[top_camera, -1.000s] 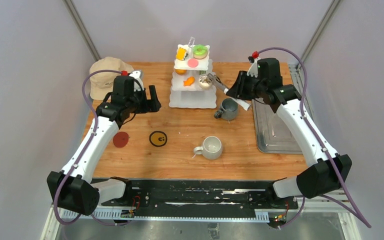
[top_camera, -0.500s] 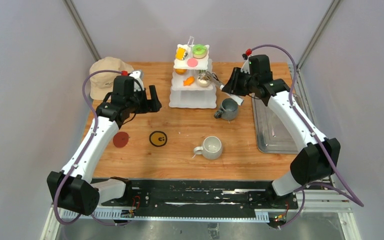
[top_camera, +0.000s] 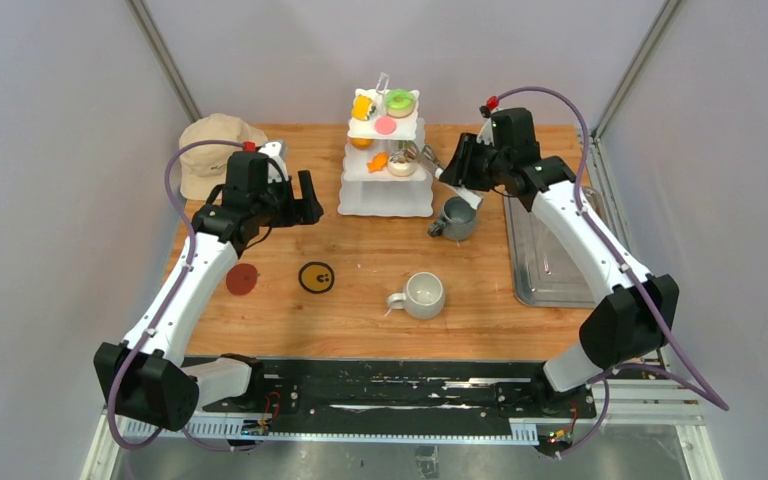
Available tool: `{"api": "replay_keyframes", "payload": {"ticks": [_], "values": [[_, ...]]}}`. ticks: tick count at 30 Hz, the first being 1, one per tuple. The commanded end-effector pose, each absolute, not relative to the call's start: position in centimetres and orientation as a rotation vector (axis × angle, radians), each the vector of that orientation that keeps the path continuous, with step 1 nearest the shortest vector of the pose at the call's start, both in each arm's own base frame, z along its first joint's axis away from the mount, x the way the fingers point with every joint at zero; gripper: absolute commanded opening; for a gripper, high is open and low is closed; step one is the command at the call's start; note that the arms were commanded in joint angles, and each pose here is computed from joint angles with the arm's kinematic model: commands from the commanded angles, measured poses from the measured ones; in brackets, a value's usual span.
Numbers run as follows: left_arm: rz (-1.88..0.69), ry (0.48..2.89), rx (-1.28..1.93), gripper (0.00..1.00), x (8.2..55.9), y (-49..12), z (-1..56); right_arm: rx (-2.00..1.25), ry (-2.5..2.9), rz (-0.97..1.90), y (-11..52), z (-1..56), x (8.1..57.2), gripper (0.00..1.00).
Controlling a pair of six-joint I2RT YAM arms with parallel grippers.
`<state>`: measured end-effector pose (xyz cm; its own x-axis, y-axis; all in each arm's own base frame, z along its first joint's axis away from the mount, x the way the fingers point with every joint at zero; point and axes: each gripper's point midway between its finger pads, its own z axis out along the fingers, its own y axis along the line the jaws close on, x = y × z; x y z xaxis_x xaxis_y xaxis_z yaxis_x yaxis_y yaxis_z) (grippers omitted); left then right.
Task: Serve the afternoon tea
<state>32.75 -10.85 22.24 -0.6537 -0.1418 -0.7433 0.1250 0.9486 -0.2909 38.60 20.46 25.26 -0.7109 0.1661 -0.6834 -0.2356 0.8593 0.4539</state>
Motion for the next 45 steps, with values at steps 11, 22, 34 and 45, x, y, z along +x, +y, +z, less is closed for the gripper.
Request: {"api": "replay_keyframes", "payload": {"ticks": [11, 22, 34, 45], "values": [[-0.4, 2.228, 0.0, 0.88, 32.9, -10.8, 22.6, 0.265, 2.094, 0.324, 6.7, 28.3, 34.6, 0.25], [-0.41, 2.232, 0.013, 0.88, 33.0, -11.0, 22.3, 0.68, 2.306, -0.128, -7.6, 19.3, 27.1, 0.28], [-0.431, 2.228, 0.014, 0.88, 33.0, -11.3, 22.0, 0.77, 2.334, -0.252, -10.9, 18.6, 27.4, 0.4], [-0.457, 2.236, 0.016, 0.88, 32.9, -11.7, 21.6, 0.946, 2.183, 0.002, -12.2, 19.3, 29.5, 0.39]]}}
